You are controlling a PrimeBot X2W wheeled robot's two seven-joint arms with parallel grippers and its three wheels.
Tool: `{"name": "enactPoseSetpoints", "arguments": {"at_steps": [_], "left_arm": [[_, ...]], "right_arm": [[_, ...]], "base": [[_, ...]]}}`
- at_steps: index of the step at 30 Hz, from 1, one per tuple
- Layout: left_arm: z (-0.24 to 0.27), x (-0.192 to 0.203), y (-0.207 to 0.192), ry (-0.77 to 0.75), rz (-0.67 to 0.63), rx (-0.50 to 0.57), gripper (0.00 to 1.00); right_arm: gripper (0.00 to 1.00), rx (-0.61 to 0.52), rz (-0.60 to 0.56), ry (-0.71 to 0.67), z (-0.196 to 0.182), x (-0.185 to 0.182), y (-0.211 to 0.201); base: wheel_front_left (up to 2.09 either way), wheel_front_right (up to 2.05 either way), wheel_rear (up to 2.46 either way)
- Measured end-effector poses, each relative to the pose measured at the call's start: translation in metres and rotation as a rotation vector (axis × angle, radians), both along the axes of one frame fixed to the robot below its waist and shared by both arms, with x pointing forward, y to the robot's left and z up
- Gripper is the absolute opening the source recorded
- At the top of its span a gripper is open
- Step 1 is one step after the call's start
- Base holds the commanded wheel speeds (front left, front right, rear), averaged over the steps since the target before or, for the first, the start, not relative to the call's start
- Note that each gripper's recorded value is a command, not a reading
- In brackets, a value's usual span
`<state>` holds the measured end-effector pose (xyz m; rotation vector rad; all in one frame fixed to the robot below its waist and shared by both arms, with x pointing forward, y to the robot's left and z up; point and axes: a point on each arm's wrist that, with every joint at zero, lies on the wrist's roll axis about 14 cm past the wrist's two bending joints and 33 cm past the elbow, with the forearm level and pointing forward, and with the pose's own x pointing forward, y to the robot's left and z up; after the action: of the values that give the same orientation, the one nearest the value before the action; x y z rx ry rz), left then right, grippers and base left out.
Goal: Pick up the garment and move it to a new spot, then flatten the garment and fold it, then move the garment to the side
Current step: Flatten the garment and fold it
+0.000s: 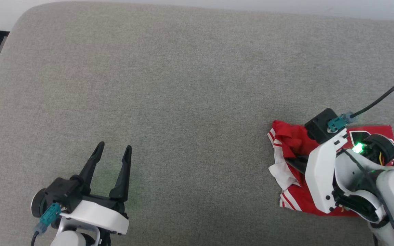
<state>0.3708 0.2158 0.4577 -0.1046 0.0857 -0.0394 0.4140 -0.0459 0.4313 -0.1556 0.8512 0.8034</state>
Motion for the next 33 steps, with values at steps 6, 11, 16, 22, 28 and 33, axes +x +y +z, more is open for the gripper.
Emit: {"name": "enactPoseSetpoints", "arguments": {"at_steps": [6,11,16,22,28,33], "left_arm": [[-0.003,0.0,0.002,0.011,0.006,-0.007,1.0],[-0.002,0.003,0.003,0.005,0.001,-0.002,1.0],[0.002,0.008,-0.006,-0.01,-0.03,-0.01,1.0],[0.008,0.015,-0.02,-0.032,-0.075,-0.021,1.0],[0.007,0.022,-0.028,-0.031,-0.105,-0.05,1.0],[0.009,0.024,-0.027,-0.035,-0.097,-0.06,1.0]], "right_arm": [[0.33,-0.004,-0.022,0.018,-0.02,0.003,-0.003],[1.0,0.088,-0.069,-0.041,-0.001,0.012,0.0],[1.0,0.183,-0.176,-0.161,0.034,0.031,-0.019],[1.0,0.214,-0.325,-0.347,0.057,0.048,-0.068],[1.0,0.233,-0.525,-0.527,0.052,0.05,-0.13],[1.0,0.239,-0.619,-0.678,0.058,0.045,-0.159]], "base": [[0.0,0.0,0.0],[0.0,0.0,0.0],[0.0,0.0,0.0],[0.0,0.0,0.0],[0.0,0.0,0.0],[0.0,0.0,0.0]]}}
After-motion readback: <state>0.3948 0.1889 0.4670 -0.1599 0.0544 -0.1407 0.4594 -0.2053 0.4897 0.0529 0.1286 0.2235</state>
